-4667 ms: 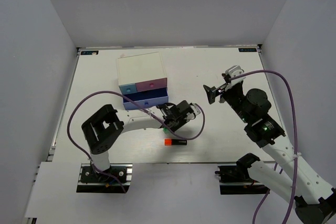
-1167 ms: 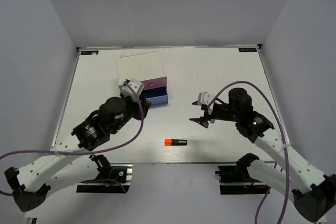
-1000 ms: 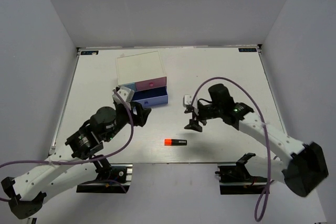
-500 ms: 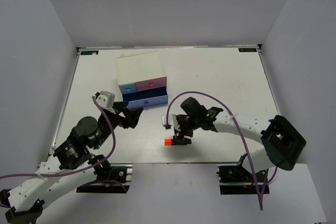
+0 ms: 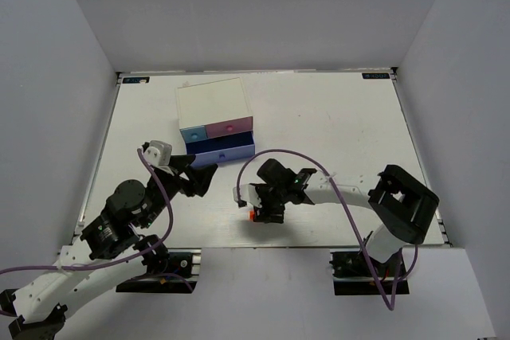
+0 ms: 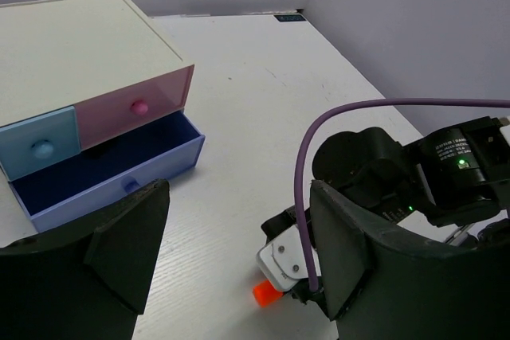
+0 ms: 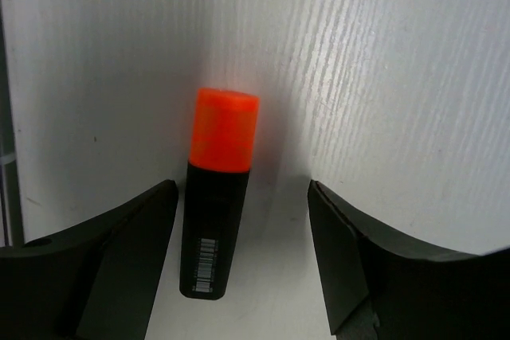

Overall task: Sort the stationery into containers
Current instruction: Grab a piece of stationery with the right arm

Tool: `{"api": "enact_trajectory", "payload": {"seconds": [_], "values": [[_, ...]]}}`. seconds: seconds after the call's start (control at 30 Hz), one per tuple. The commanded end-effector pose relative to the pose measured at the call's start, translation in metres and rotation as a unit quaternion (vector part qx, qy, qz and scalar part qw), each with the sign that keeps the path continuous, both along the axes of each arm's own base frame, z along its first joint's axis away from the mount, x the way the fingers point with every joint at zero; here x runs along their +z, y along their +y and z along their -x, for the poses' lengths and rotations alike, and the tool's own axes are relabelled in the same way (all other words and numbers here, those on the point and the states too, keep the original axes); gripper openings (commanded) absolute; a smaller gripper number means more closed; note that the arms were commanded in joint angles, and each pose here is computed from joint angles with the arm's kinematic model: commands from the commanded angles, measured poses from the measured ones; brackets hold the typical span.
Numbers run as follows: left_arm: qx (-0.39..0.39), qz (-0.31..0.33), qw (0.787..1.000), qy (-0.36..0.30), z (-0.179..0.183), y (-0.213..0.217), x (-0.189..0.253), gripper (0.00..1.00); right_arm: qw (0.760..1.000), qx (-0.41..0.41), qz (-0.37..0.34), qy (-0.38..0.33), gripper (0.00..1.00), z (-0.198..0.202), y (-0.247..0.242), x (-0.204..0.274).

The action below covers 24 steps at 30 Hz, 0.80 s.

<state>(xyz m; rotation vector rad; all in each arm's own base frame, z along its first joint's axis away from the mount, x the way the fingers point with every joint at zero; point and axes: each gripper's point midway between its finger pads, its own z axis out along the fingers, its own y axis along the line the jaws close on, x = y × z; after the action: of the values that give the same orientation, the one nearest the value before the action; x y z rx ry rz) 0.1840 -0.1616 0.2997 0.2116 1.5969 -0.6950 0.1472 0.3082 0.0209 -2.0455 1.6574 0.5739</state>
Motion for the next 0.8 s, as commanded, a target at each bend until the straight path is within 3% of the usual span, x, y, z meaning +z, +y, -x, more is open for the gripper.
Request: {"api": "enact_trajectory", "payload": {"seconds": [0.0,0.07,0.2,0.23,0.27,0.37,0.77], "values": [[-0.009,0.005,1.000,-0.006,0.002,-0.002,0.004,0.81,1.000,0.000,-0.010,-0.018,0.72,-0.007,0.012,0.008],[-0.009,0.016,1.000,-0.016,0.004,0.001,0.010,0.81,1.000,0.007,-0.008,-0.015,0.70,-0.004,0.010,0.008],[-0.004,0.013,1.000,-0.018,0.003,0.004,0.008,0.81,1.000,0.019,0.010,0.000,0.51,0.002,0.005,0.004],[-0.004,0.013,1.000,-0.018,0.003,0.004,0.008,0.81,1.000,0.023,0.013,0.001,0.38,0.003,0.005,0.004],[-0.004,0.013,1.000,-0.018,0.003,0.004,0.008,0.81,1.000,0.025,0.014,0.000,0.31,0.001,0.007,0.007],[-0.004,0.016,1.000,-0.021,0.003,0.003,0.010,0.81,1.000,0.024,0.015,-0.006,0.17,-0.004,0.009,0.010],[-0.008,0.037,0.998,-0.050,0.010,0.011,0.020,0.79,0.977,-0.040,-0.060,-0.202,0.12,-0.099,0.063,0.094]]}}
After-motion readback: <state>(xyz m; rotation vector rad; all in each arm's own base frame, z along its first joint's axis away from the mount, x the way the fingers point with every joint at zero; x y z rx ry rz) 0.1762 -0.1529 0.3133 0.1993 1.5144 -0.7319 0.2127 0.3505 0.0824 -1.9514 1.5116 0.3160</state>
